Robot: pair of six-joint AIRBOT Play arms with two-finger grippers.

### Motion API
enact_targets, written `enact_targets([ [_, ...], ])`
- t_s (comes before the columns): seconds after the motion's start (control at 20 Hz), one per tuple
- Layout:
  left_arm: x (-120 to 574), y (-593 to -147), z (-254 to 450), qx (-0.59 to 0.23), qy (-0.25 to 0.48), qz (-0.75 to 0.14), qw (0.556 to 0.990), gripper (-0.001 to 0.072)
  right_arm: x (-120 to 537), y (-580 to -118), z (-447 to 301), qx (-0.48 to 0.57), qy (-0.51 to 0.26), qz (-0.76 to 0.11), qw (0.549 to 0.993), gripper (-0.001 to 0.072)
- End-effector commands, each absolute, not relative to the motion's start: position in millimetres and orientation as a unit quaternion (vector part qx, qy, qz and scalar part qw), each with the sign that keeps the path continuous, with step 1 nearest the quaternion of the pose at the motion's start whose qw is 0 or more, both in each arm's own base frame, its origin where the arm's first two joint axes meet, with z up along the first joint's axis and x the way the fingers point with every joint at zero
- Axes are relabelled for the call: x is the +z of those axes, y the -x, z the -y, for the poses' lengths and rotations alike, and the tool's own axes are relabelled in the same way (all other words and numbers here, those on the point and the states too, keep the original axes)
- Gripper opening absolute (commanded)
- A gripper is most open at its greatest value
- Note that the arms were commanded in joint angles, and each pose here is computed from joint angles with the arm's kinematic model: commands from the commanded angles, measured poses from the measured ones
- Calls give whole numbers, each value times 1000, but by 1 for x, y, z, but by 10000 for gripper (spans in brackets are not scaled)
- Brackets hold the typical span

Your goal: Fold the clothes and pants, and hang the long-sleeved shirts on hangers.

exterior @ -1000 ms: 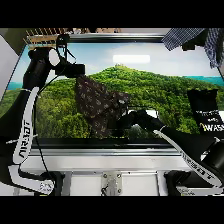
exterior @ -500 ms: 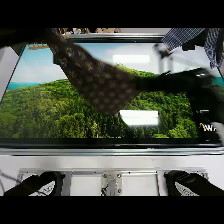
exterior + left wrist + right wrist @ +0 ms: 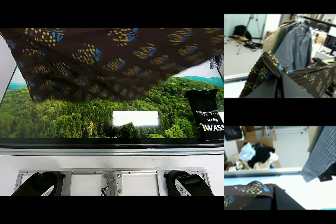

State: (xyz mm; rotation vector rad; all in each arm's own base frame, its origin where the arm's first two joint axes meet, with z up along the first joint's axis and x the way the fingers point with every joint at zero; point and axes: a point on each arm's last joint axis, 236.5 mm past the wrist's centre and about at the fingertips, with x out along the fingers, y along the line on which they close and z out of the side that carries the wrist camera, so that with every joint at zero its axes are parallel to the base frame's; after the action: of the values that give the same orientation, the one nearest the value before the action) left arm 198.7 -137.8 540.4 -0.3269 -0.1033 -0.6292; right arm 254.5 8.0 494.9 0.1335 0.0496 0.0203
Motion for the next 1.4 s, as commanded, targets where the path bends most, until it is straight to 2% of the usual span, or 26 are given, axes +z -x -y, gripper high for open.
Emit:
enact_targets([
  [0.0, 520, -196, 132, -302, 204, 43, 930, 9, 508, -238, 9, -19, -85, -2, 996, 3],
  [0.1, 481, -229, 130, -257, 208, -2, 944, 9, 491, -260, 6, -22, -94, -37, 995, 3],
  [0.2, 420, -272, 127, -196, 205, -82, 955, 10, 456, -302, -7, -16, -100, -104, 989, 3],
  [0.3, 341, -320, 119, -128, 198, -186, 954, 10, 396, -356, -23, -10, -96, -203, 974, 3],
  [0.45, 233, -387, 102, -54, 224, -295, 927, 10, 281, -442, -36, -15, -54, -348, 936, 3],
  [0.6, 157, -452, 92, -21, 293, -333, 896, 10, 166, -514, -42, -24, -28, -433, 901, 3],
  [0.75, 122, -516, 95, -30, 324, -329, 886, 10, 97, -562, -49, -20, -21, -444, 895, 3],
  [1.0, 92, -579, 102, -39, 293, -340, 893, 10, 88, -590, -55, -15, -32, -408, 912, 4],
  [1.2, 81, -595, 106, -43, 280, -363, 887, 10, 89, -588, -54, -16, -32, -411, 911, 4],
  [1.35, 81, -598, 98, -45, 264, -365, 892, 10, 77, -570, -52, -24, -28, -452, 891, 3],
])
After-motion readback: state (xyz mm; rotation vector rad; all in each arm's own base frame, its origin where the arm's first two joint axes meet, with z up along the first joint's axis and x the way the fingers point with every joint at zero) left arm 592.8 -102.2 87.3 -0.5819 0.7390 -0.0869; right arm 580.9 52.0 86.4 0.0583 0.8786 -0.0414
